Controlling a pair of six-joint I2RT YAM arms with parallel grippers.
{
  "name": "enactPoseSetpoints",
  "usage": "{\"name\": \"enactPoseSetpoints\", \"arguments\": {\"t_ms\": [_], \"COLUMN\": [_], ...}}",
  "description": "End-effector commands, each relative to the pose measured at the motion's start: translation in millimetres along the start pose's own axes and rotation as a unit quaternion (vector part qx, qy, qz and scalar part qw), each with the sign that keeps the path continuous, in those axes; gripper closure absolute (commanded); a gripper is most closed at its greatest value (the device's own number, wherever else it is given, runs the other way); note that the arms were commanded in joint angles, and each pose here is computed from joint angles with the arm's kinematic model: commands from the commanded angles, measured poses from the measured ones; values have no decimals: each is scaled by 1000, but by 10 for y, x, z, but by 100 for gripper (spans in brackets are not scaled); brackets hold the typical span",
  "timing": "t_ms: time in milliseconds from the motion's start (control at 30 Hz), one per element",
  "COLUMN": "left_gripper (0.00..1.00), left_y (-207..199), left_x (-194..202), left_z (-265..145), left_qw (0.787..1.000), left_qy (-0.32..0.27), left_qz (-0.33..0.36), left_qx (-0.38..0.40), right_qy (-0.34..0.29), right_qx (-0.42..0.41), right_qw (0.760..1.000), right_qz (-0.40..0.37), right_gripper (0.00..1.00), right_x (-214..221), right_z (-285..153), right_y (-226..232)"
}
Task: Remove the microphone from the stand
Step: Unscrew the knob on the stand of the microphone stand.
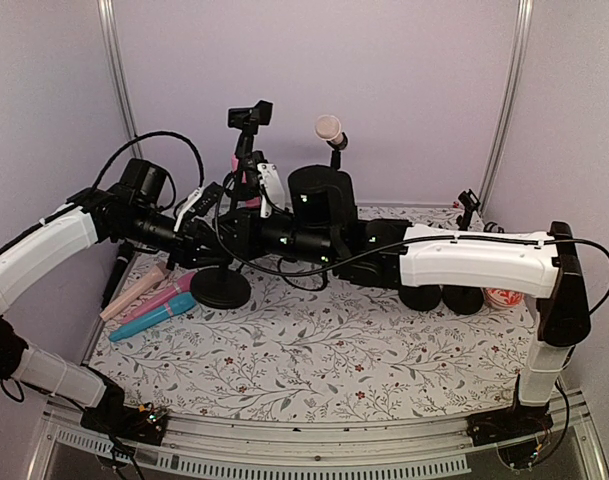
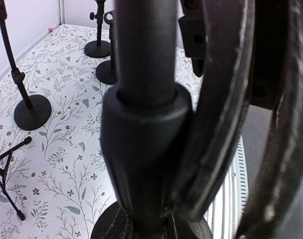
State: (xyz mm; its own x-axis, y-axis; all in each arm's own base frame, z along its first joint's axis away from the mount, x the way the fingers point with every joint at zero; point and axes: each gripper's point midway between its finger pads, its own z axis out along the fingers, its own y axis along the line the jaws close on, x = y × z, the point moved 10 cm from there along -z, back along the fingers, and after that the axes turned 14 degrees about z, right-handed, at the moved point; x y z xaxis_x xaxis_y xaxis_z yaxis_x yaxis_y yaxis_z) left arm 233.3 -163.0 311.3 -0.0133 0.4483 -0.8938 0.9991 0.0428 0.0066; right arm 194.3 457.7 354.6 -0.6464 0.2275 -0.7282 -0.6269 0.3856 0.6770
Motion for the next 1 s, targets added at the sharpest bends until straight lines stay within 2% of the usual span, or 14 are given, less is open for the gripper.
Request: {"name": "enactPoseSetpoints", "arguments": {"t_ms": [0,100,167,233,300,367,567,767,800,867,933,967], "left_gripper": [100,100,100,100,100,100,100,100,100,100,100,100], "left_y": [-132,-127,-123,-115,-108,-104,-92,-83,-83,-84,-84,-82], "left_x": [-189,-197,-204,-212,-215,-214,-222,-241,-241,-237,-233,-232], "left_z": [-82,-88,-97,-104,-110,-112,-122,-135,-136,-132,-136,-135], "left_qw": [997,997,997,997,997,997,997,997,997,997,997,997], "left_qy": [-51,-50,-50,-50,-49,-49,-50,-52,-53,-52,-53,-53], "left_qz": [47,48,50,52,52,51,50,50,49,49,48,48], "left_qx": [40,37,34,30,27,26,21,20,20,21,20,21], "right_qy": [-39,-34,-27,-14,-1,5,8,20,19,12,3,-2], "right_qx": [56,48,45,40,41,44,48,48,50,48,41,39], "right_qw": [998,998,999,999,999,999,999,998,998,998,999,999], "right_qz": [8,8,8,6,7,11,23,25,26,28,26,24], "right_gripper": [92,100,99,83,61,57,73,80,86,91,91,88], "right_x": [-119,-115,-93,-58,-9,42,111,178,174,145,104,73], "right_z": [104,121,120,113,93,51,-81,-70,-71,-75,-85,-82], "right_y": [-218,-206,-210,-219,-252,-286,-357,-389,-392,-375,-335,-322]}}
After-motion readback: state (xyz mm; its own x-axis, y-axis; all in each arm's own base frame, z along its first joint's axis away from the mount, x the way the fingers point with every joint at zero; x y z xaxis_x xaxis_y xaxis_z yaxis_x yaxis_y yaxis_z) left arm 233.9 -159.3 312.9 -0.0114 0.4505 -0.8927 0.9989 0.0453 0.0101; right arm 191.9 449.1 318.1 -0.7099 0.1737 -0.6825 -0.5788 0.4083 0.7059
